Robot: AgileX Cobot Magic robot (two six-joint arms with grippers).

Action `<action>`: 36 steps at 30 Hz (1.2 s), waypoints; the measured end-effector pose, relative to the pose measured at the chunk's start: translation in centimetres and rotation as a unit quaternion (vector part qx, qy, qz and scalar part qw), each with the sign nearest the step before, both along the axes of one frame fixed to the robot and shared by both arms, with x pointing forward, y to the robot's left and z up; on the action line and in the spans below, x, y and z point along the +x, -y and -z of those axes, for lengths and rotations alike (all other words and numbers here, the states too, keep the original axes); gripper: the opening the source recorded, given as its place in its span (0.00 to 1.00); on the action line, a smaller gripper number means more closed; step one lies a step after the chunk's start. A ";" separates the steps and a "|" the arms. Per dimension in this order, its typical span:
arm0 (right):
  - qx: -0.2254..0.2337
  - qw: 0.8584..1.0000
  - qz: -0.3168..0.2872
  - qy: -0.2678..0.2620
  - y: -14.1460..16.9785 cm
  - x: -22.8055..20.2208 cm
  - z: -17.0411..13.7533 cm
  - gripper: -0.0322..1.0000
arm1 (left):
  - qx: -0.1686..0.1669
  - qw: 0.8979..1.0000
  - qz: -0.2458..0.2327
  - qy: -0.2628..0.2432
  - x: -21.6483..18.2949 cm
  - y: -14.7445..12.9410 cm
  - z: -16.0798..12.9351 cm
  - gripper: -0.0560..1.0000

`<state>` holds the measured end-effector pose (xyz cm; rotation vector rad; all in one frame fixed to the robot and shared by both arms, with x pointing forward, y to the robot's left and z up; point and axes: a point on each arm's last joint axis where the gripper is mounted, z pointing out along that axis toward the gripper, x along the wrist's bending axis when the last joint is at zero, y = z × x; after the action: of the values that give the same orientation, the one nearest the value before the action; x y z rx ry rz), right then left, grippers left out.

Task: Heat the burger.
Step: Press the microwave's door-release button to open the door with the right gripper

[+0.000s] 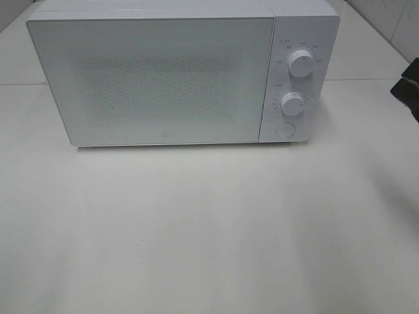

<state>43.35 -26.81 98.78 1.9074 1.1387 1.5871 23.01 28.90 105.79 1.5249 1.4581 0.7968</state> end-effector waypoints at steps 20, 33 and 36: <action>0.328 0.934 0.079 -0.120 -1.0 3.3 6.4 0.06 | 0.000 1.000 0.000 0.000 0.0 0.0 0.0 0.99; 0.375 0.905 0.108 -0.173 -4.3 3.1 8.7 0.06 | 0.000 1.000 0.000 0.000 0.0 0.0 0.0 0.99; 0.380 0.904 0.101 -0.170 -5.3 3.8 8.6 0.06 | 0.000 1.000 0.000 0.000 0.0 0.0 0.0 0.99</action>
<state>47.13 -21.53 90.21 2.7758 0.3950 1.7722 23.01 28.90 105.79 1.5249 1.4581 0.7968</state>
